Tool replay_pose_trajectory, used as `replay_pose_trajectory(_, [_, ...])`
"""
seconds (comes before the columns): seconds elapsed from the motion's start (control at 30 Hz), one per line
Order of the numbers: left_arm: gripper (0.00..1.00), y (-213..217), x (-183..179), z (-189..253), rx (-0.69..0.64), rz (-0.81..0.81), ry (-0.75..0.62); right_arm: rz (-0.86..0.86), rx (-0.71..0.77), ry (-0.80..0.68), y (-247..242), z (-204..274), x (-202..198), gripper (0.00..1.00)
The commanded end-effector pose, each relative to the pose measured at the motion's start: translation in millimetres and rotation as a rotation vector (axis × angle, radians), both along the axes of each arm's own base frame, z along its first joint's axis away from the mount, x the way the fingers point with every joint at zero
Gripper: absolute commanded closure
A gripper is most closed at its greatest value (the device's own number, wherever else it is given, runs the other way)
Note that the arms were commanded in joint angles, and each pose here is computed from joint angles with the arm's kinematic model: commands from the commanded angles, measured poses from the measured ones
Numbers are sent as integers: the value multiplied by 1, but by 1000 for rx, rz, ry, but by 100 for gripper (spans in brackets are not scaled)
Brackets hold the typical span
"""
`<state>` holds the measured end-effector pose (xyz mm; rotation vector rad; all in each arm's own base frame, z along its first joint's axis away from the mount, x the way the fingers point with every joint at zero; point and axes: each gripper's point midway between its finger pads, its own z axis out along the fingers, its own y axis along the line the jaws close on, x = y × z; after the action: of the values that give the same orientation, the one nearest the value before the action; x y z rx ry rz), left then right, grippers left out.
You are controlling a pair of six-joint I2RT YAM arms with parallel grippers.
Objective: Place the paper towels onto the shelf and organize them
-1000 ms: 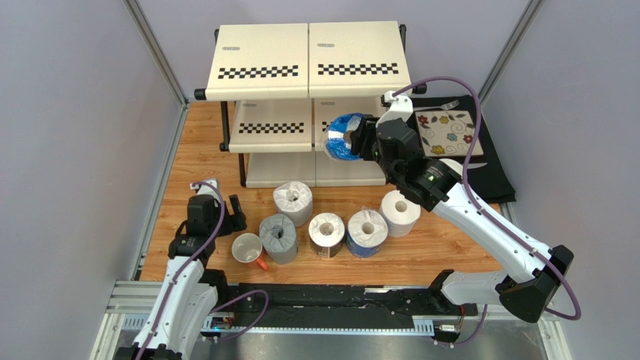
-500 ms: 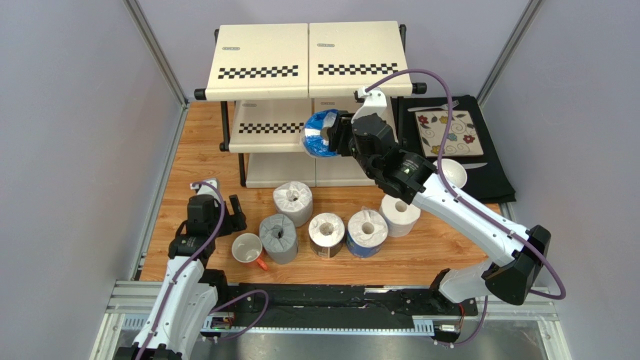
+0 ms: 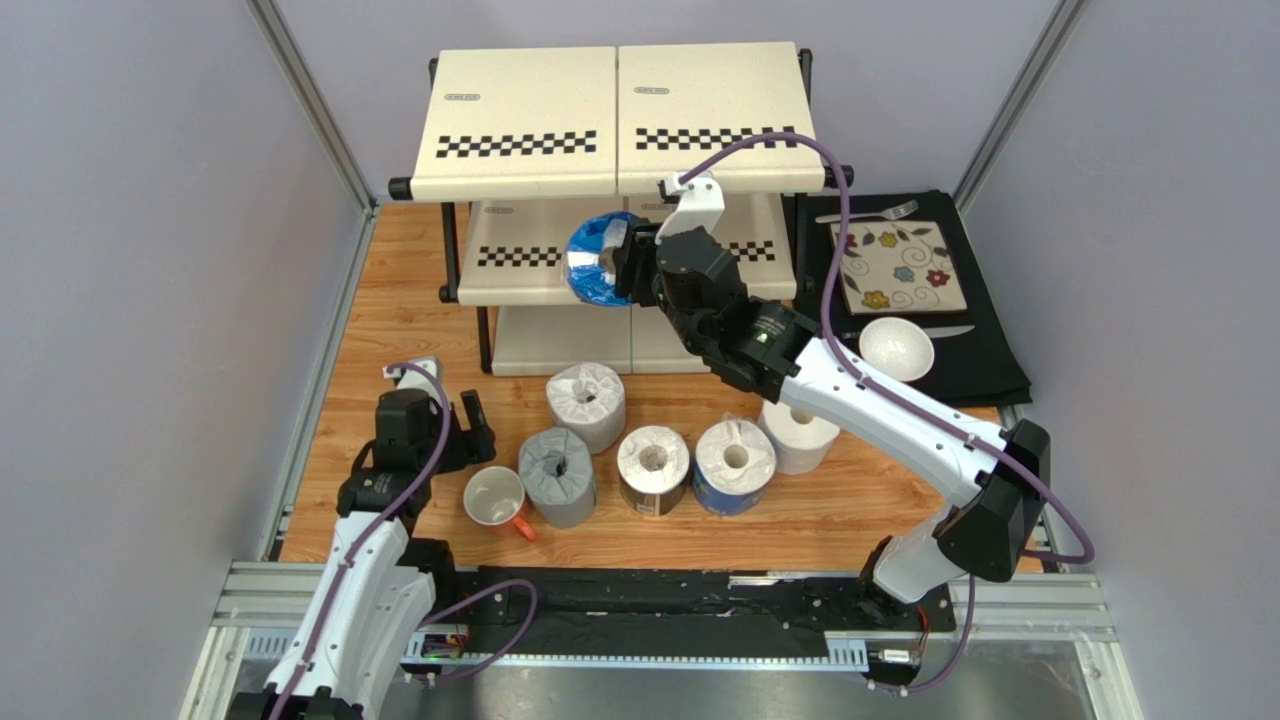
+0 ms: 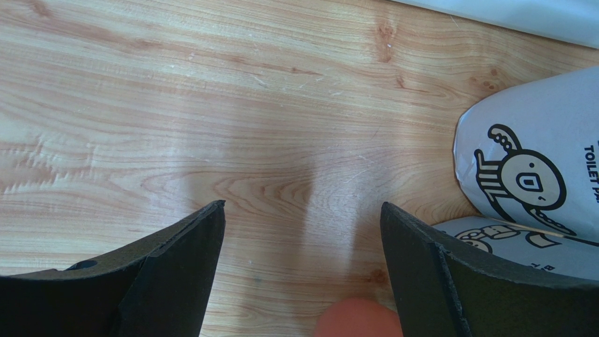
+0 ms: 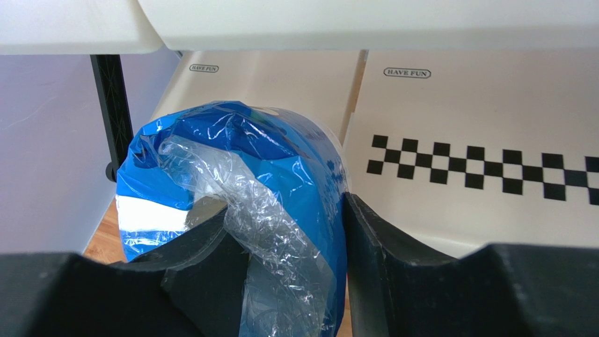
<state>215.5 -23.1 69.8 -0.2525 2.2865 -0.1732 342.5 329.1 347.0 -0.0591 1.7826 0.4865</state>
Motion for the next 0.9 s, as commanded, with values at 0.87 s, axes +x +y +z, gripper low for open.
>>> replay_pose_trajectory(0.87, [11, -7, 0, 0, -7, -52, -6, -129, 139, -247, 28, 56, 33, 92])
